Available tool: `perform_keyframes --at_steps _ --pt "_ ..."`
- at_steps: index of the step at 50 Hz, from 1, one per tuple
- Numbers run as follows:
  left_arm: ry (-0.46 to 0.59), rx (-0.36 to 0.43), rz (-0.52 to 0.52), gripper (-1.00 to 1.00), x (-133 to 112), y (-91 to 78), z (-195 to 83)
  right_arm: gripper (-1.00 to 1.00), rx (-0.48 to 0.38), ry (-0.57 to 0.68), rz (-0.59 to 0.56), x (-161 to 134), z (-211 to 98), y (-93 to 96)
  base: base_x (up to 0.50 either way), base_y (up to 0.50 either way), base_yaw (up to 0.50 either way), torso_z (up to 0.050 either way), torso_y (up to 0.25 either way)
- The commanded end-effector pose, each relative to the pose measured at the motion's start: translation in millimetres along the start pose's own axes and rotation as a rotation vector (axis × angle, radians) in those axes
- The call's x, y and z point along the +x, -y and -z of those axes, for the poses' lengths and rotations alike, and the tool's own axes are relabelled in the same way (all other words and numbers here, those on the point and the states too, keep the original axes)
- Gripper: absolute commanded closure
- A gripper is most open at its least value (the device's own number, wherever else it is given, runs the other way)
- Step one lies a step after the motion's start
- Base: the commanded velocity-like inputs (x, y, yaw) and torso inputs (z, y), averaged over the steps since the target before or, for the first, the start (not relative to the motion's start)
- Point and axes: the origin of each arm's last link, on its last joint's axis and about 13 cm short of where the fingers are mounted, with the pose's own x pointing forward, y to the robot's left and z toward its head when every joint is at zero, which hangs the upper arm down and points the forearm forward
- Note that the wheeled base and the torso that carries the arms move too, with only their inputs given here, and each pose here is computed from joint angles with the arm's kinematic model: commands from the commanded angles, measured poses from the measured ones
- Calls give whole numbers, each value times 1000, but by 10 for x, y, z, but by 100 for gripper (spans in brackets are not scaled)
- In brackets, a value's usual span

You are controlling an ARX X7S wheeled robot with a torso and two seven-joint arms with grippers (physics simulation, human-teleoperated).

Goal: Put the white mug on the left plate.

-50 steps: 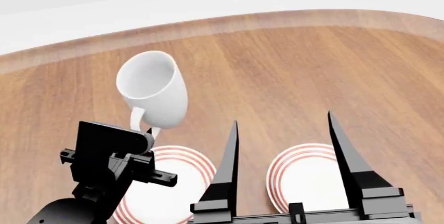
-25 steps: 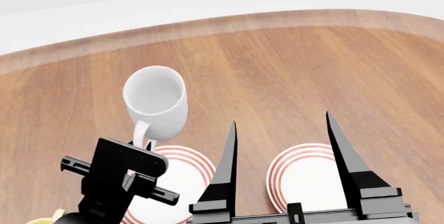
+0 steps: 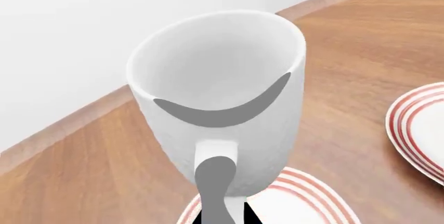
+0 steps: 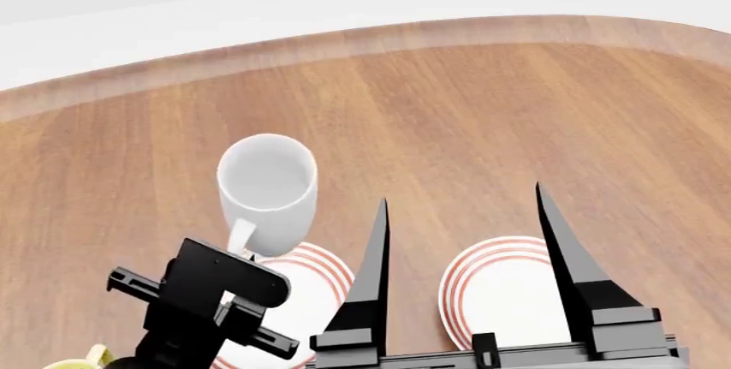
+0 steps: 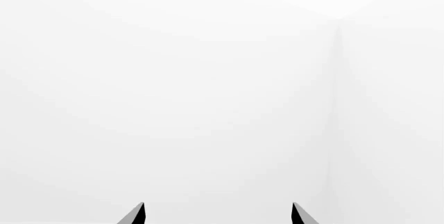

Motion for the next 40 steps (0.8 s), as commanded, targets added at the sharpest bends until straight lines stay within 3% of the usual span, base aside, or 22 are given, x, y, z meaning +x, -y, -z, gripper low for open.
perform_keyframes --at_steps 1,40 --pt "-30 5 1 100 14 8 32 -100 1 0 0 1 4 -2 0 0 0 0 0" --pt "-118 -7 9 100 25 105 389 -100 0 -5 -3 -2 20 -3 0 0 0 0 0"
